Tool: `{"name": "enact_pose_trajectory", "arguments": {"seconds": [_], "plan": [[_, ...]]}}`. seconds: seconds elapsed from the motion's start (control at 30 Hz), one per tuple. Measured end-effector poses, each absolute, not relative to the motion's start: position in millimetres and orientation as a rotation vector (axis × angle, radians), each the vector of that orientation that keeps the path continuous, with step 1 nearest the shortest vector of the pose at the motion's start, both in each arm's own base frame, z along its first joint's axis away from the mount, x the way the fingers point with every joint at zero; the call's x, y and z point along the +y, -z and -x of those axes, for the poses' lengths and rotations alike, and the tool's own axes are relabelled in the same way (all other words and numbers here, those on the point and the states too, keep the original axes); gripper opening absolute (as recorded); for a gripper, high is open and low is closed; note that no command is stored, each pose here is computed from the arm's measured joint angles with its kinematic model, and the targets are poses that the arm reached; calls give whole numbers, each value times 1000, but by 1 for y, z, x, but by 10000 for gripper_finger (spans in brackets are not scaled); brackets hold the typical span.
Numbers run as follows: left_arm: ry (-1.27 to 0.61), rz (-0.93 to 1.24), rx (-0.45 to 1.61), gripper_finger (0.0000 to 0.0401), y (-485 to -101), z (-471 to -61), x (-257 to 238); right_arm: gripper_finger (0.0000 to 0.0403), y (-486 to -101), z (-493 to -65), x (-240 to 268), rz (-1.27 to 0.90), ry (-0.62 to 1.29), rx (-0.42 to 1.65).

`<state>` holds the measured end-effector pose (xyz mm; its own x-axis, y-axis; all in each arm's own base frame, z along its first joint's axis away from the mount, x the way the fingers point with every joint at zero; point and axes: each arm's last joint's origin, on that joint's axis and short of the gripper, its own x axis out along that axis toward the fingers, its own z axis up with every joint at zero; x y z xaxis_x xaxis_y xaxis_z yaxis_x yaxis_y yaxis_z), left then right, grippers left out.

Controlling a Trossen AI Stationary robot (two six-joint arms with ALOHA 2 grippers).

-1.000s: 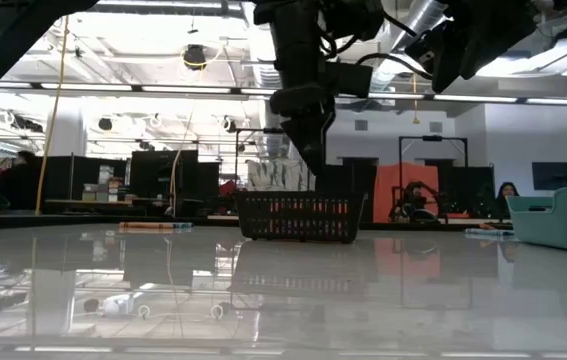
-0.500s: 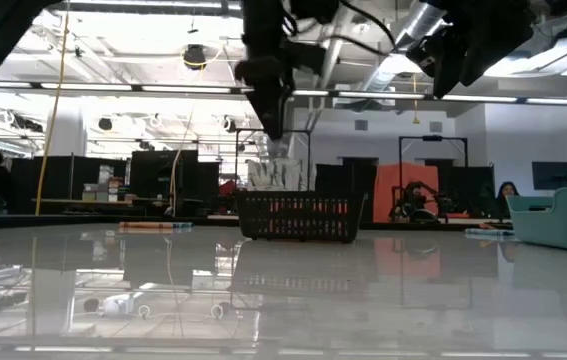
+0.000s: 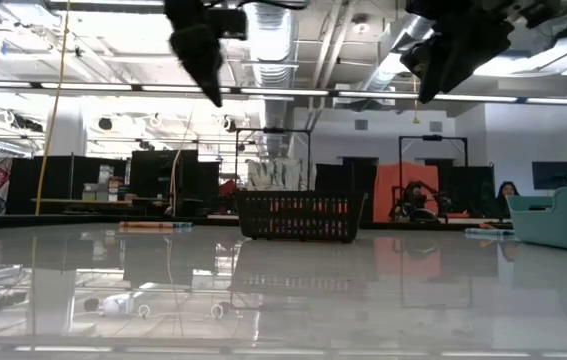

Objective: Sort crayons
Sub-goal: Put the orange crayon into the orange bin

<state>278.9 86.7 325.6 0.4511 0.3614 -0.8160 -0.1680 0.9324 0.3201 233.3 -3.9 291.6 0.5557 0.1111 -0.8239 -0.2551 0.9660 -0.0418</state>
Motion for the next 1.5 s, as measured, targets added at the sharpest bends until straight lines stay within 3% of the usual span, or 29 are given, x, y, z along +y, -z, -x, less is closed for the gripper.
{"name": "enact_pose_trajectory", "arguments": {"seconds": [0.27,0.6,0.73,1.0,1.33,1.5], "plan": [[-404,-157,997,132,-281,-229,74,161,-303,-247,-10,229,-200,776],[-546,-18,1142,132,-232,-200,105,161,-317,-273,-28,243,-219,499],[-497,64,1096,132,-229,-197,114,161,-312,-270,-47,261,-111,623],[-361,106,925,132,-236,-217,101,161,-297,-225,-111,229,221,1023],[-155,9,685,132,-252,-251,47,161,-255,-182,-173,106,317,1503],[-76,-45,609,132,-258,-259,17,160,-240,-177,-190,110,327,1623]]}}
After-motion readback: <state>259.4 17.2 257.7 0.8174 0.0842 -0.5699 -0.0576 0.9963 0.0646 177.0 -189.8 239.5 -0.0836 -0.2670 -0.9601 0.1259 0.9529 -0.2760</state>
